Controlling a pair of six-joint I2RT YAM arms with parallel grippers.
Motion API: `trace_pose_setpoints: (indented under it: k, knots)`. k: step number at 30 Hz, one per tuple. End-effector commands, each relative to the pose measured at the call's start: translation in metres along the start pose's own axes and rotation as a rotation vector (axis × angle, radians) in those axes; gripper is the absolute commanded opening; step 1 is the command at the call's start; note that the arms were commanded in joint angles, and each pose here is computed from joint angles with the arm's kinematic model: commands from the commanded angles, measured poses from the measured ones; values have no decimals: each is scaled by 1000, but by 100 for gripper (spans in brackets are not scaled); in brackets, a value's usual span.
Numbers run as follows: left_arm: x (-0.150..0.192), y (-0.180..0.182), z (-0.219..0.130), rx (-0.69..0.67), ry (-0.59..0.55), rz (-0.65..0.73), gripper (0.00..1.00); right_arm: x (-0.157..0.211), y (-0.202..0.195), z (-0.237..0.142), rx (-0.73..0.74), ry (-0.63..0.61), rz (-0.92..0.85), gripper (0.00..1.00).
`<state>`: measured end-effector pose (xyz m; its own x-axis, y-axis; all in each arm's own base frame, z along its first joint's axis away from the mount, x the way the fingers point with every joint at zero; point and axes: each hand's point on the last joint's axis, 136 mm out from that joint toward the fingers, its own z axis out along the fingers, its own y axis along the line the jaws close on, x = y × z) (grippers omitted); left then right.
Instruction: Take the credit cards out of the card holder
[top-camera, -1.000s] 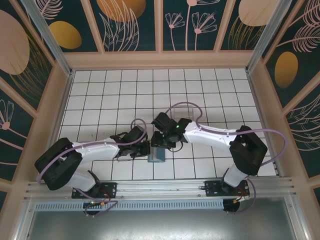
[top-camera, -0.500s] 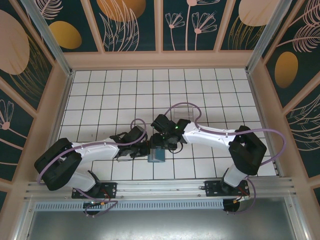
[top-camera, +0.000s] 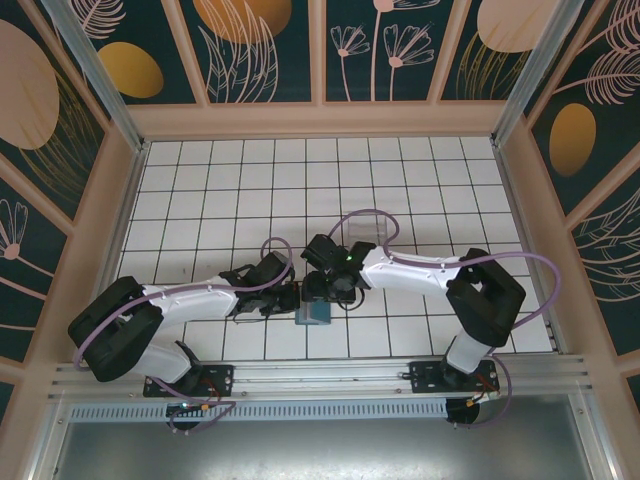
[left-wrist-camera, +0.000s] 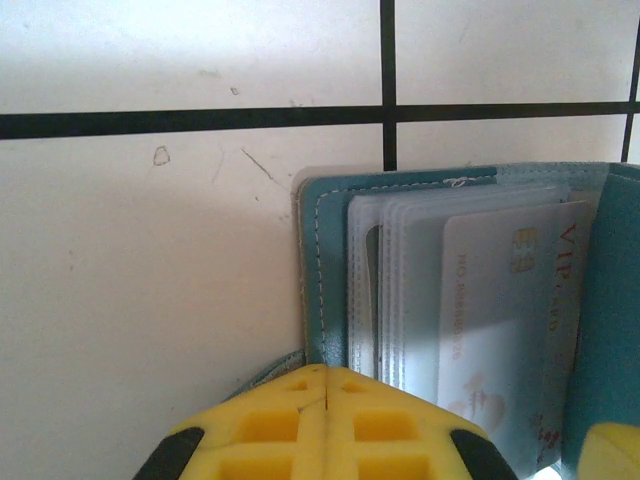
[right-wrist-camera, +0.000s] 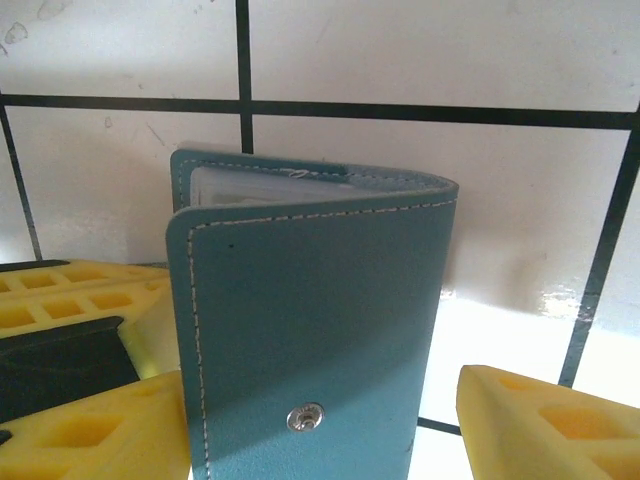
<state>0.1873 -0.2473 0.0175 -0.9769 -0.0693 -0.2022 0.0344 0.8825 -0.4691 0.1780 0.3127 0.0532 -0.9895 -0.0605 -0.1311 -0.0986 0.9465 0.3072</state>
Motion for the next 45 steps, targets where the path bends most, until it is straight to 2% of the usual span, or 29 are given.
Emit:
trace_pose_setpoints:
  k: [1,14,25,30,34,39,45]
  knots:
    - [6,9,-2,-31,13,-3,2,-1,-17,-8,82,-36,11,68]
    - [3,12,-4,-57,7,3,1,3,-58,-39,219,-75,25,60]
    - [-4,7,-11,-69,-8,13,1,13,-100,-17,327,-59,48,57]
    - [-9,-2,-16,-44,-19,12,3,18,-106,2,341,-36,44,53]
    - [-13,-12,-21,-21,-24,16,6,22,-111,9,361,-24,39,45]
    - [-24,-36,-33,41,-40,31,9,19,-113,6,388,-33,25,37]
    - [-28,-49,-34,77,-29,40,10,11,-116,-6,508,-85,-42,37]
